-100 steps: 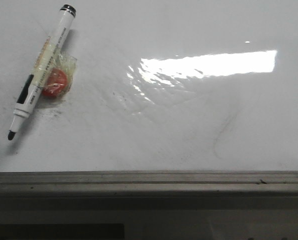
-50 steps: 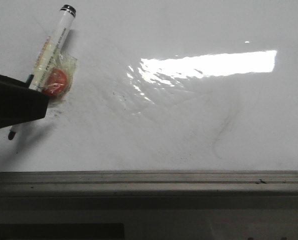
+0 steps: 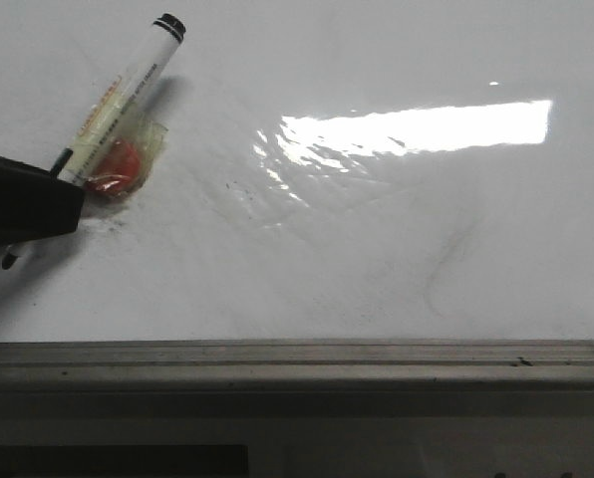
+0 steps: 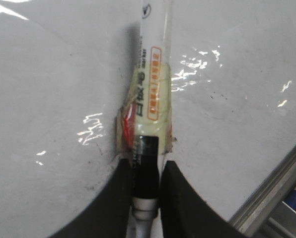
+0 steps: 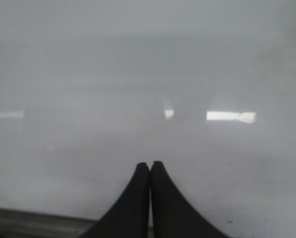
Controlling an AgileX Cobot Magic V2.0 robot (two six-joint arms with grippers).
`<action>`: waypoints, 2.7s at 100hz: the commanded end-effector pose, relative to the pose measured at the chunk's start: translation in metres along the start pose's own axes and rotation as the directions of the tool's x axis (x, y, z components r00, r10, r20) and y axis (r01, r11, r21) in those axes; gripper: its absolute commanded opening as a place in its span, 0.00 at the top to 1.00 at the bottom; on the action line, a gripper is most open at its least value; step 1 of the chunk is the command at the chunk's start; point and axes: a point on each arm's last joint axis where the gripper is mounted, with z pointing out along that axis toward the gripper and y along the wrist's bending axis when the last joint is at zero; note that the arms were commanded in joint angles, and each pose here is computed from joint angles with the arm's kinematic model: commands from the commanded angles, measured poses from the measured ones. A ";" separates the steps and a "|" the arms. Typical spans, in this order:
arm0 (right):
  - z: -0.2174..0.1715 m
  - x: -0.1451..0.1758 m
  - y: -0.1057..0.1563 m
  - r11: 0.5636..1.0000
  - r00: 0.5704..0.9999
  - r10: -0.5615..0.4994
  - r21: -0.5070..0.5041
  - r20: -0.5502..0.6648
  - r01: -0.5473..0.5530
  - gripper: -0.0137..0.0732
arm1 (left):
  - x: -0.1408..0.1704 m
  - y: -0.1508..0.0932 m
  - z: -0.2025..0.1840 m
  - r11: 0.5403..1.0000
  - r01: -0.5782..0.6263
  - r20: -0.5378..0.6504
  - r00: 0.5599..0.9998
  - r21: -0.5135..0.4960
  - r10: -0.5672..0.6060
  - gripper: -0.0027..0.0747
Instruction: Write number 8 on whiteboard
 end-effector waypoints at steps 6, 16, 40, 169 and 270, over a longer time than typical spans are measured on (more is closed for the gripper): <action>-0.002 -0.023 0.011 0.984 0.991 -0.133 -0.117 0.025 0.135 0.92 | -0.021 -0.002 -0.005 1.000 -0.030 0.134 0.991 0.010 0.028 0.99; 0.000 -0.031 0.022 0.951 0.976 -0.212 -0.223 0.040 0.216 0.92 | -0.024 -0.005 -0.009 0.991 -0.132 0.154 0.980 0.029 0.126 0.99; 0.003 -0.058 0.059 0.834 0.955 -0.273 -0.465 0.119 0.297 0.79 | -0.025 -0.019 -0.013 0.940 -0.326 0.195 0.933 0.103 0.303 0.99; 0.038 -0.098 0.170 0.650 0.959 -0.263 -0.714 0.109 0.260 0.92 | -0.027 -0.041 -0.018 0.818 -0.546 0.330 0.817 0.181 0.473 0.66; 0.076 -0.171 0.152 0.807 0.982 -0.186 -0.565 0.026 0.168 0.90 | -0.046 -0.010 -0.084 0.987 -0.151 0.399 0.909 0.045 0.121 0.55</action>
